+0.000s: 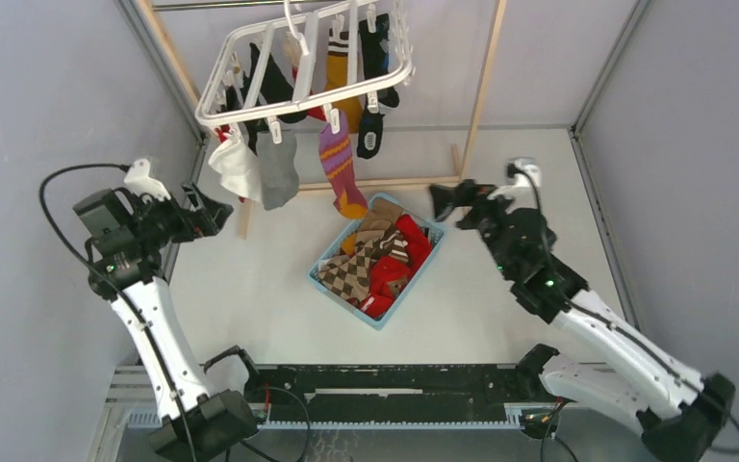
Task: Clip the socks to the hanger
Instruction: Clamp the sock onto the hanger, then reset both arms
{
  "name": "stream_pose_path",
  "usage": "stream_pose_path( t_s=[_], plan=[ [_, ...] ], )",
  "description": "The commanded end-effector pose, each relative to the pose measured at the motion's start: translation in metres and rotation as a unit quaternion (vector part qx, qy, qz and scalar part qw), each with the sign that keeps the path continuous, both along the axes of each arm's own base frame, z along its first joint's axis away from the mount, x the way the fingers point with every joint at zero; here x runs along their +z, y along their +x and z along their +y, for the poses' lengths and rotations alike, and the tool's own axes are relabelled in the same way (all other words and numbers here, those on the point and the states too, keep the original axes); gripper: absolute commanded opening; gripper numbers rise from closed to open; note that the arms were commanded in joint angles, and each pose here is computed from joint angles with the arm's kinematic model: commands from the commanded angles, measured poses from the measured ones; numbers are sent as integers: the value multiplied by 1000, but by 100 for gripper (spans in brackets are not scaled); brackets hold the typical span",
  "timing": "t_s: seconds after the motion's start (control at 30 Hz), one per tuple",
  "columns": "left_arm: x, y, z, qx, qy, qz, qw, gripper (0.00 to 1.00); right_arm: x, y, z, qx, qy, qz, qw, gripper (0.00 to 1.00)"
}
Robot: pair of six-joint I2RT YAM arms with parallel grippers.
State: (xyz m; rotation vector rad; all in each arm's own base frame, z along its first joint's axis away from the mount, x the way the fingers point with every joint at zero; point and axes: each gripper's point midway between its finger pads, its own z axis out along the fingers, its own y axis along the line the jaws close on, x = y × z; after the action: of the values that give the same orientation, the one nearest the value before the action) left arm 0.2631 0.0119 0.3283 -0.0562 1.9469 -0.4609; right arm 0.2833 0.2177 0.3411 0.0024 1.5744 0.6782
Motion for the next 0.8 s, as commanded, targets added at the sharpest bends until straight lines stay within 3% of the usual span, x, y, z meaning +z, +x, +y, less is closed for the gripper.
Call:
stream_pose_path(
  t_s=[0.0,0.2,0.4,0.53,0.77],
  plan=[
    [-69,22,47,41,66,16,997,100,-68,10,-99,-128,1,112,985,99],
    [-141,47,76,74,66,51,994,100,-116,27,-218,-317,33,157,935,99],
    [-181,73,88,91,38,33,995,100,-172,37,-273,-435,-16,169,884,99],
    [-191,85,91,112,29,2,993,100,-193,43,-284,-454,-49,153,877,99],
    [-193,87,76,119,58,-76,988,100,-209,52,-273,-413,-93,100,901,99]
  ],
)
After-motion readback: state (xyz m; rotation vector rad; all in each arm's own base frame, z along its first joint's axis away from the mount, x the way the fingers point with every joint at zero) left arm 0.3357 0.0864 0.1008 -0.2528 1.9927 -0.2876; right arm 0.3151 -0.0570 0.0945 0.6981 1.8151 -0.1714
